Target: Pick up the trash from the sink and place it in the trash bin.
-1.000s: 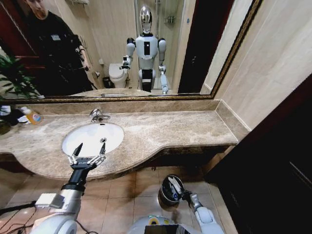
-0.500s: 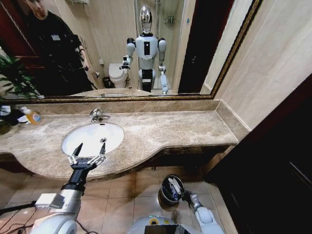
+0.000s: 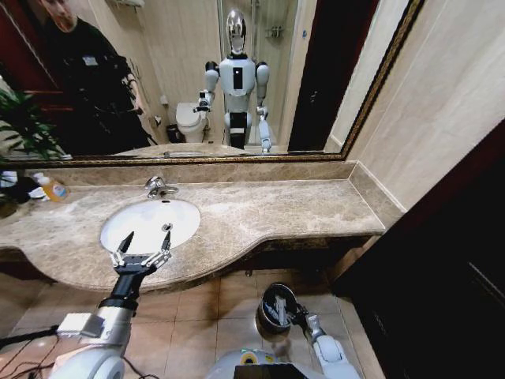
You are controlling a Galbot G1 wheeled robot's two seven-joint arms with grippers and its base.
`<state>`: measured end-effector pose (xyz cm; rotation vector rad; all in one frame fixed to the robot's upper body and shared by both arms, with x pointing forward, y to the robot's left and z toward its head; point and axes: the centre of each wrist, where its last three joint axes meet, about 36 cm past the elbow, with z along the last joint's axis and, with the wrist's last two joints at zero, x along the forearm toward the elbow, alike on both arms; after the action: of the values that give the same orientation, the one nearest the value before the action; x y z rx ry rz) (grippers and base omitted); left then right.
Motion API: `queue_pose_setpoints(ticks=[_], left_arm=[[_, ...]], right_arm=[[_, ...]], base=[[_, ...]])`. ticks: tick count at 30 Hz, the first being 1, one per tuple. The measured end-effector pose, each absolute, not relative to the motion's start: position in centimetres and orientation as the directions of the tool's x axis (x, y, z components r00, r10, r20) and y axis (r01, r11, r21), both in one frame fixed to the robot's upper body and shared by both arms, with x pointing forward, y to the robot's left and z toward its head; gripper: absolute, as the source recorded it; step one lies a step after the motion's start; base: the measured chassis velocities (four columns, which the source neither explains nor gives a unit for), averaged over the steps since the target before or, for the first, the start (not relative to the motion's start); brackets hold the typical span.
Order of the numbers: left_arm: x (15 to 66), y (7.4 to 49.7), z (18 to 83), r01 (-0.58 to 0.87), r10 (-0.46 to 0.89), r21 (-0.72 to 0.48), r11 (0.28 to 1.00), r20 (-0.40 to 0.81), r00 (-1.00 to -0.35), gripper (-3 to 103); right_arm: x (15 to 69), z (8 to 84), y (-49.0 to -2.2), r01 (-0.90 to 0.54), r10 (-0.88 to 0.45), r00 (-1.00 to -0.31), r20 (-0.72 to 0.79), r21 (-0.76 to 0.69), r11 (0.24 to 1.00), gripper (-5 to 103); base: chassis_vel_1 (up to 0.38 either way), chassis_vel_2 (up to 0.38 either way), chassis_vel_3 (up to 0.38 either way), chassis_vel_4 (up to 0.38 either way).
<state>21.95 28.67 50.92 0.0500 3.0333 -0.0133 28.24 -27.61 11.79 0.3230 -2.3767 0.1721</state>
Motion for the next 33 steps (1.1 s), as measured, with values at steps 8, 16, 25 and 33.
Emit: queue_pose_setpoints(ticks=[8,16,25,33], left_arm=[[21.95,28.67,50.92,0.033,0.032,-0.007,0.999,-0.108,-0.994,100],[21.95,28.67,50.92,0.033,0.032,-0.007,0.999,-0.108,-0.994,100],[21.95,28.67,50.92,0.033,0.032,-0.007,0.999,-0.108,-0.994,100],[21.95,28.67,50.92,0.033,0.032,-0.007,0.999,-0.108,-0.994,100]], right_arm=[[28.32,12.02,-27.64,-0.281,-0.183,-0.714,0.676,-0.037,0.959,98],[28.22,11.98,-27.52,-0.28,-0.184,-0.714,0.676,-0.034,0.959,100],[28.03,12.03,-27.31,-0.274,-0.185,-0.716,0.674,-0.028,0.961,100],[27.86,12.13,-27.16,-0.265,-0.184,-0.72,0.669,-0.02,0.964,100]], base=[[0.0,0.0,0.0,0.0],[0.0,0.0,0.0,0.0],[0.0,0.0,0.0,0.0],[0.0,0.0,0.0,0.0]])
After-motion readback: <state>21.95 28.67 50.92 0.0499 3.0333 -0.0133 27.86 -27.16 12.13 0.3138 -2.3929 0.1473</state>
